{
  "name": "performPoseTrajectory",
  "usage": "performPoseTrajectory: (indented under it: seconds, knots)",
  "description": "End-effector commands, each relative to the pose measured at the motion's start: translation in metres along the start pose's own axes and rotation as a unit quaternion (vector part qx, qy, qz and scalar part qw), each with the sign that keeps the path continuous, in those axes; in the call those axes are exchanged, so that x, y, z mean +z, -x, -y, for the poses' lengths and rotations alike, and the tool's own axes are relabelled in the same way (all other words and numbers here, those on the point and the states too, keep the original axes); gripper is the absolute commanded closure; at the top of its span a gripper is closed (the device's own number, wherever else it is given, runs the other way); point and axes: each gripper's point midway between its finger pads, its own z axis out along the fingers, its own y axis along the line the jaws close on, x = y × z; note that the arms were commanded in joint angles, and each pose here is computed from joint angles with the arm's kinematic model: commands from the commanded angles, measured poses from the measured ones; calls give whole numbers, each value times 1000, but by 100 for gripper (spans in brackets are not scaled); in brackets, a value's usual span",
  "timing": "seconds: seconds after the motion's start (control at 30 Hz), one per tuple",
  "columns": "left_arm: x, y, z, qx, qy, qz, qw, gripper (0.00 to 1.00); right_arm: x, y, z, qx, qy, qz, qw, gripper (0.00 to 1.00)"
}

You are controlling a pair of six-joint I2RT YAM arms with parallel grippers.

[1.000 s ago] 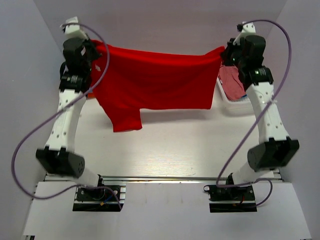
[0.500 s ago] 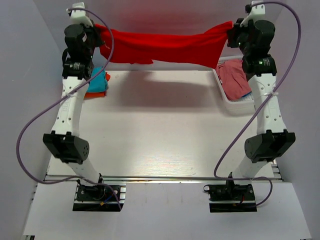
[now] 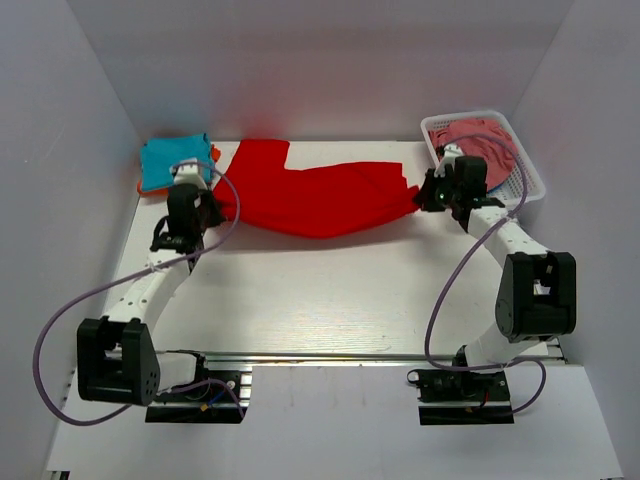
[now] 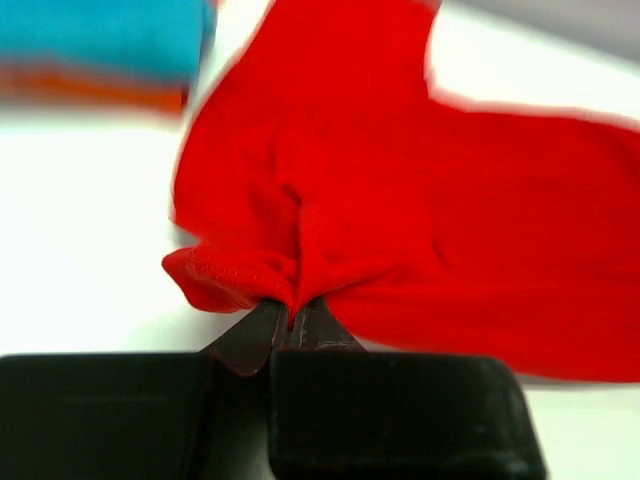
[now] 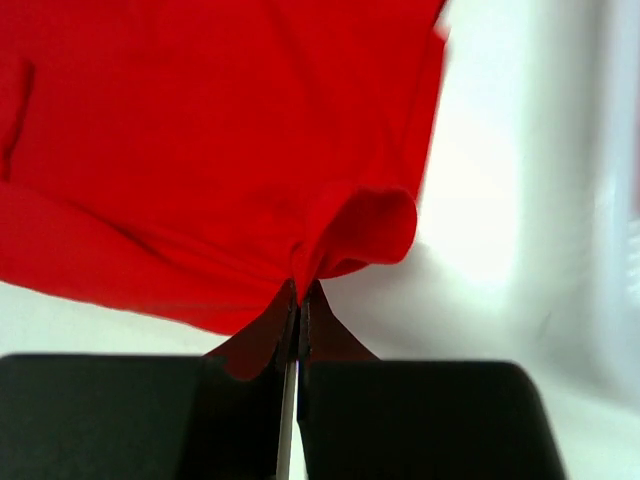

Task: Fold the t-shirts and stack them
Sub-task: Fold the flattened tshirt in 1/3 of the way

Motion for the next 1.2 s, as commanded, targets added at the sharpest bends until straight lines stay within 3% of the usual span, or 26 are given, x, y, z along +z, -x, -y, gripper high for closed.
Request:
performPoseTrajectory:
  seconds: [0.0,0.17,0.33,0.5,0.8,1.1,1.13,1.17]
  knots:
    - [-24,-3,1,-44,-8,38,998,100,-14,9,-18,-4,40,59,997,100]
    - [-40,-76,-1,-100,-28,-27,994,100,-15,-54,-12,45,25,4,999,100]
    - [-59,-116,-5,-146,-24,-72,986,100,-21,-71,-11,78,19,13,997,100]
    - [-82,-165,-46,-150,84,-134,976,100,-30,-100,16,116,-74,-34,990,100]
    - [-115,-208,-77,-145,186,-221,946,100,-60,-153,53,144,-215,-127,957,100]
    - [-128,-231,-80,-144,195,-261,934,100,-45,-176,47,146,-182,-164,958,100]
    - [-133,-237,-82,-146,205,-276,928,100,-46,-179,47,148,-185,-176,955,99]
    - [-135,-238,-82,-149,210,-282,924,100,-49,-179,56,152,-212,-175,949,91]
